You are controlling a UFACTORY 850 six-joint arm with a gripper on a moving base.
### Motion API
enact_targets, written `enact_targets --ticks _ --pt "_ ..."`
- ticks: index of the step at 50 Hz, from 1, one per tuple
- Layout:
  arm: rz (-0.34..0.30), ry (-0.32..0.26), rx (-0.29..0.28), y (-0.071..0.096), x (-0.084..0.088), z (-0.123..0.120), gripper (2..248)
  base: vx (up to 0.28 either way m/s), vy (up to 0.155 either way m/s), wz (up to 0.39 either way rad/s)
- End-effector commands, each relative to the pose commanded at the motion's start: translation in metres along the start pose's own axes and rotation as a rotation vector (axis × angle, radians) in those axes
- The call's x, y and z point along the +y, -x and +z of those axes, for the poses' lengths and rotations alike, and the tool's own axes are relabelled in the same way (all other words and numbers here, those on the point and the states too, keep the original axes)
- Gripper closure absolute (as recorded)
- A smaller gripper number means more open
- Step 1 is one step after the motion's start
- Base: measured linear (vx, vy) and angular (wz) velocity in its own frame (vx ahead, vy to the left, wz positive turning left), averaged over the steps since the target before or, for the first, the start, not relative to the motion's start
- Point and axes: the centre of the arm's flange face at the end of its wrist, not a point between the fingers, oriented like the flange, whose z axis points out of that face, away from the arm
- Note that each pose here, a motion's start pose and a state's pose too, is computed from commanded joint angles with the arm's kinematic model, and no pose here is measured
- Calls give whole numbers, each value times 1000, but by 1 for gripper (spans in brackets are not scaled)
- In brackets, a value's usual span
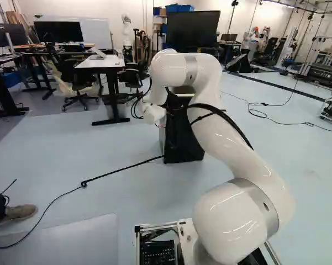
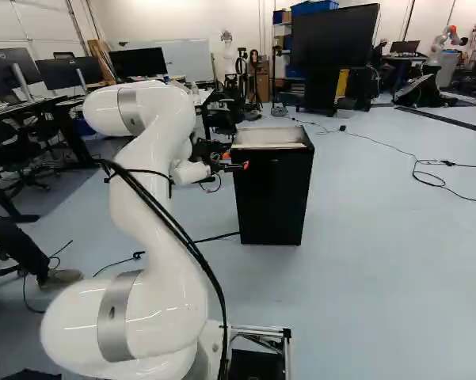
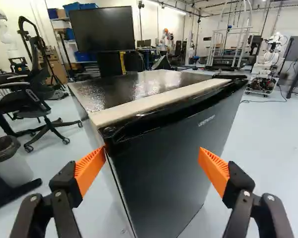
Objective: Open the fridge door
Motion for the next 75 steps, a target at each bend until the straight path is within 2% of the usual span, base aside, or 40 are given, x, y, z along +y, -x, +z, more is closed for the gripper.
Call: enact_targets --ticks 17,32,49,75 --pt "-2 -2 -2 0 1 -2 3 0 0 0" --pt "-2 -19 0 2 -10 -8 3 0 0 0" --pt "12 -18 11 3 -18 1 3 0 0 0" --pt "22 20 16 0 -2 22 3 0 0 0"
